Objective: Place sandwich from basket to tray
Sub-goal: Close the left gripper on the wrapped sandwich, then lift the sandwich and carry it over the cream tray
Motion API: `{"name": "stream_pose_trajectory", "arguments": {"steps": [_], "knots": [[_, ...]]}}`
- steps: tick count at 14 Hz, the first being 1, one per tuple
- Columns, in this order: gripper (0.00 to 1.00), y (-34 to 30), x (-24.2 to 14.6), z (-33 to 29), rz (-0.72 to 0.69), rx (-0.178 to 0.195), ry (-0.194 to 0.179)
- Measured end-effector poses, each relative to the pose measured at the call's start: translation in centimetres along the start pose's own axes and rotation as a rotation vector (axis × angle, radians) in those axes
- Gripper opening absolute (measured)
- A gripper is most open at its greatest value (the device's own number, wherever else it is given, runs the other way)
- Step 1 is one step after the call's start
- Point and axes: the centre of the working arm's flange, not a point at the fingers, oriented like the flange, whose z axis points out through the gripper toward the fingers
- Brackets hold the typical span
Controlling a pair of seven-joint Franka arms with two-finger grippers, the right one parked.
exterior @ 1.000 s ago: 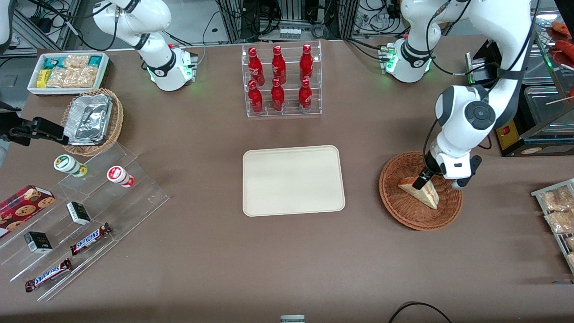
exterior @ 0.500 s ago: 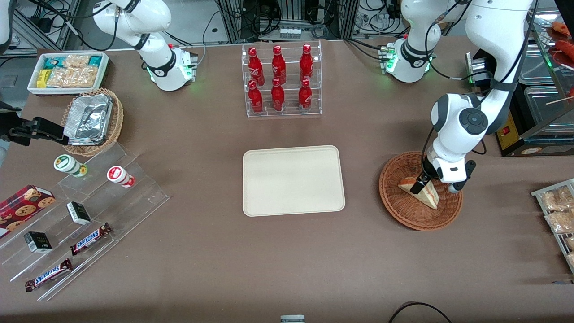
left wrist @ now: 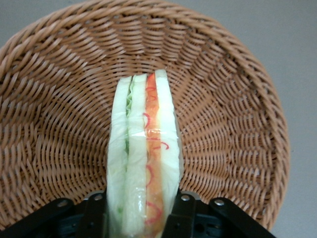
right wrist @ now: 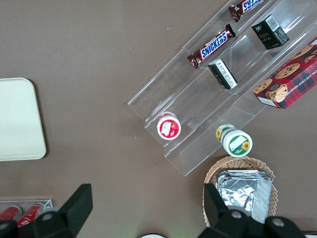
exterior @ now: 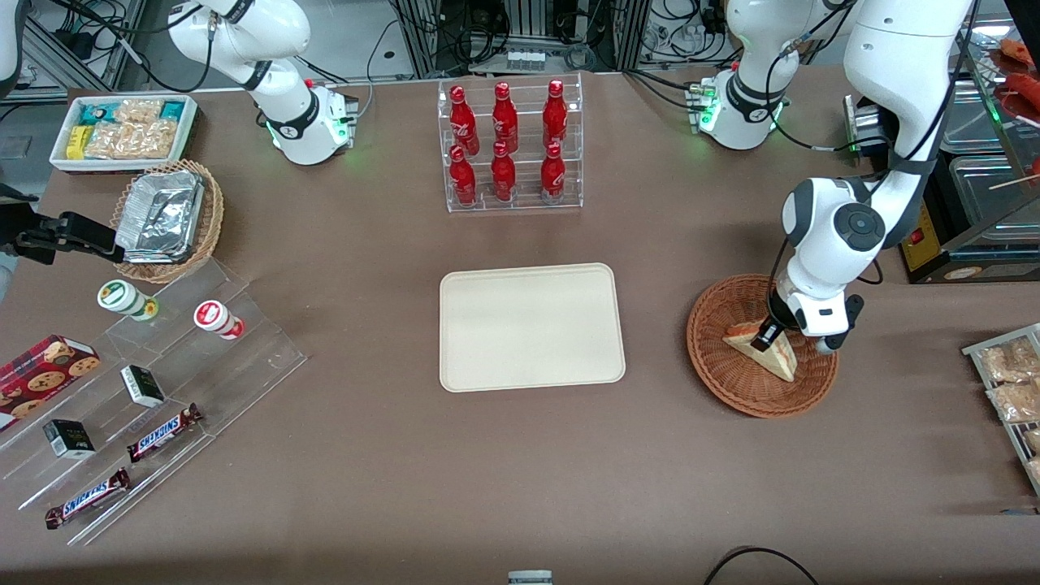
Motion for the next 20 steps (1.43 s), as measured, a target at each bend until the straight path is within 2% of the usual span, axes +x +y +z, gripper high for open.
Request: {"name": "stream_pose_trajectory", "arguments": {"steps": [2, 3, 5, 6, 8, 11, 13, 15, 18, 20], "knots": [[0.33, 0.7, 0.4, -1.3, 0.009, 0.001, 0.006], [0.32, 1.2, 0.7, -2.6, 0.027, 0.030, 0.002], [0.22, 3.1, 1.0, -6.6, 0.068, 0.126, -0.021], [0.19, 4.7, 0.6, -9.3, 0.090, 0.162, -0.034], [0.19, 8.9, -2.1, -14.4, 0.158, 0.196, -0.047], [0.19, 14.5, -10.5, -18.1, 0.319, 0.185, -0.052], [0.19, 16.8, -17.7, -17.7, 0.438, 0.180, -0.064], [0.19, 18.4, -24.2, -16.2, 0.539, 0.190, -0.082], [0.19, 21.1, -31.0, -12.5, 0.641, 0.185, -0.108], [0.19, 23.0, -33.7, -9.3, 0.673, 0.158, -0.120]]}}
